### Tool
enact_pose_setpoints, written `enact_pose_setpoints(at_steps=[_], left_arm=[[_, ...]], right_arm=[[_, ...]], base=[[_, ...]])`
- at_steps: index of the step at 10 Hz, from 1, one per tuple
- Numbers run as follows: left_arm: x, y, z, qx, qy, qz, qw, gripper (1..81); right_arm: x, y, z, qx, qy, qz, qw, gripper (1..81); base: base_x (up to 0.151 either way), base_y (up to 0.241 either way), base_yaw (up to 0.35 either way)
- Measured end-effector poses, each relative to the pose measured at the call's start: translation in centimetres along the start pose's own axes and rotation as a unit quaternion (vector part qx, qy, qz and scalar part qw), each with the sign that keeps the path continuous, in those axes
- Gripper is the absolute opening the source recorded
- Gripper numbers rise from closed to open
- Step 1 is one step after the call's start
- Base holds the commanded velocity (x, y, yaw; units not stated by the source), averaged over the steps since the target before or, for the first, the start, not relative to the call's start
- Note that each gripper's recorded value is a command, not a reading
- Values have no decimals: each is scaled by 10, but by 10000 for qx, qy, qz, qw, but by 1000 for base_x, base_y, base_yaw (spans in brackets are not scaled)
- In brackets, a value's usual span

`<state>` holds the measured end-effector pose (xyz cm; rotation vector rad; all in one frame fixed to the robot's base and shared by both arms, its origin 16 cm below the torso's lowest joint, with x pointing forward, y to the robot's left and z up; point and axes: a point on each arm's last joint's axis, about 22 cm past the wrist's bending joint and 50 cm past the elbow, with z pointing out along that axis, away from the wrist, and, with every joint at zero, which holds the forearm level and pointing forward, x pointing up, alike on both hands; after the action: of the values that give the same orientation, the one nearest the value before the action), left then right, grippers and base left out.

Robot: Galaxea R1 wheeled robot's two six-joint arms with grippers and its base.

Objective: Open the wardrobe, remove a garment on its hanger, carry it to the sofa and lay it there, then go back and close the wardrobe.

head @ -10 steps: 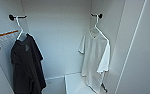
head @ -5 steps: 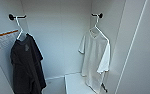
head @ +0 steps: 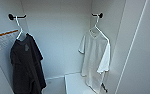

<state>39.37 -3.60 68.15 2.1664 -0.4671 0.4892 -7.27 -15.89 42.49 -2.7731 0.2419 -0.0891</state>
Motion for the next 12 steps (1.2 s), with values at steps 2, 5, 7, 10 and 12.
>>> enact_pose_setpoints(at_steps=[2,5,7,10,12], left_arm=[[12,39,1,-384,-124,121,9991,811],[72,64,-5,-552,73,365,9978,811],[120,75,-14,-568,188,444,9972,811],[216,108,-38,-612,507,679,9945,811],[272,132,-58,-609,635,729,9935,811]], right_arm=[[0,0,0,-4,-4,1,10000,811],[0,0,0,-5,-4,0,10000,811],[0,2,-1,-15,-7,17,10000,811],[0,3,-1,-23,-14,22,10000,811],[1,2,-1,-22,-14,24,10000,811]], base=[[0,0,0],[0,0,0],[0,0,0],[0,0,0],[0,0,0]])
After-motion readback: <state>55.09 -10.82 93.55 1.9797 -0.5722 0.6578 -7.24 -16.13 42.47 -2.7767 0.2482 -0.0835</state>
